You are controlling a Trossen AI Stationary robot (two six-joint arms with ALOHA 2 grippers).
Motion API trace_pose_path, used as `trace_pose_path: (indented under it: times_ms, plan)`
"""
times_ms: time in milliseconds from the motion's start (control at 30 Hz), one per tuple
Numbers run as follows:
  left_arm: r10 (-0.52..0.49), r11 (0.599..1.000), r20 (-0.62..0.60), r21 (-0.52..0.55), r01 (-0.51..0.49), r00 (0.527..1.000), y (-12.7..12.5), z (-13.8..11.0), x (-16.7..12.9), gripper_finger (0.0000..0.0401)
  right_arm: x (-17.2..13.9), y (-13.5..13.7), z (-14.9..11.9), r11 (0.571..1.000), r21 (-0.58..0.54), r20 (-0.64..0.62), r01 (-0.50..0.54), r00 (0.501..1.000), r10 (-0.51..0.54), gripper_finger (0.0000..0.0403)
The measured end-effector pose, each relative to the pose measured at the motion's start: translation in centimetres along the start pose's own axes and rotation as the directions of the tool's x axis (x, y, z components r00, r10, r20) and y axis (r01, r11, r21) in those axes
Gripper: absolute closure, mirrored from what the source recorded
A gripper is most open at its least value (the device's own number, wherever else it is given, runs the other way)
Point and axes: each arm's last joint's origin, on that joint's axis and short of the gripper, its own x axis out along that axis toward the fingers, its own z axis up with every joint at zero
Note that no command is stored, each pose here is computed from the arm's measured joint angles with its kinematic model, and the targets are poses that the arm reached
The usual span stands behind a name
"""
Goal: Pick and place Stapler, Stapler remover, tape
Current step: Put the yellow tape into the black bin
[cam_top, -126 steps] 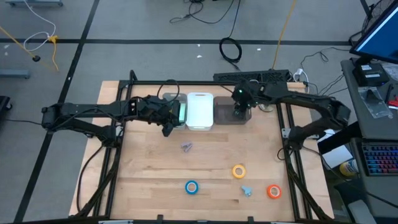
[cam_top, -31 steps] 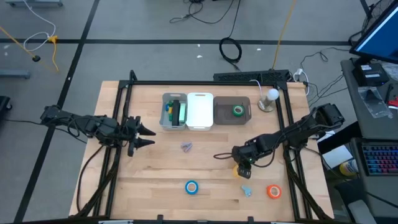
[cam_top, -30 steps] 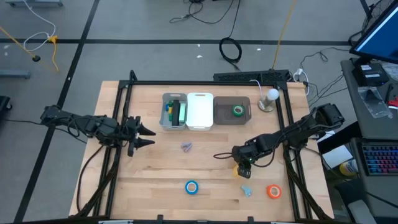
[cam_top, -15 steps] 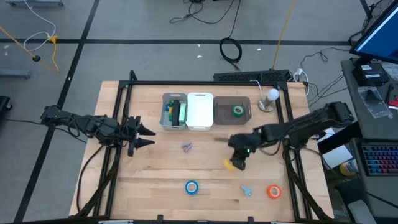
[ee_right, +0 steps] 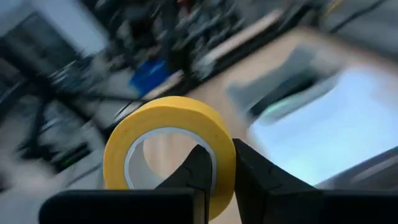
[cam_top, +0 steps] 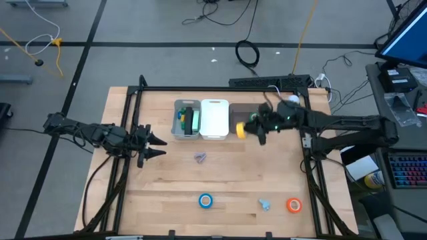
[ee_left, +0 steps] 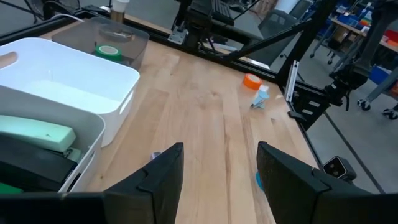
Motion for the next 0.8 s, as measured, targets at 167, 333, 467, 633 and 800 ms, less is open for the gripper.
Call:
trace_pose_path:
  times_ms: [167, 333, 467, 633, 800]
  plan:
    - [0.000, 1.000, 0.000, -0.002, 0.000, 1.000, 0.0, 0.0, 0.0, 0.0199, -0.4, -2.0, 1.4, 0.968, -0.146, 0.133, 0.206, 0.973, -0.187, 0.0371]
    - [-0.001, 1.000, 0.001, -0.002, 0.001, 1.000, 0.0, 0.0, 0.0, 0.0199, -0.1, -4.5, 1.6, 0.868, -0.257, 0.151, 0.424, 0.905, -0.397, 0.0371]
    - [-0.001, 1.000, 0.001, -0.003, 0.001, 1.000, 0.0, 0.0, 0.0, 0.0199, 0.6, -6.5, 1.5, 0.814, -0.294, 0.115, 0.501, 0.864, -0.490, 0.0371]
    - [0.000, 1.000, 0.001, -0.003, 0.000, 1.000, 0.0, 0.0, 0.0, 0.0199, 1.7, -8.9, 0.6, 0.771, -0.333, 0.008, 0.542, 0.820, -0.573, 0.0371]
    - [0.000, 1.000, 0.001, -0.003, 0.000, 1.000, 0.0, 0.0, 0.0, 0.0199, 2.7, -10.8, -0.7, 0.746, -0.376, -0.114, 0.550, 0.771, -0.626, 0.0371]
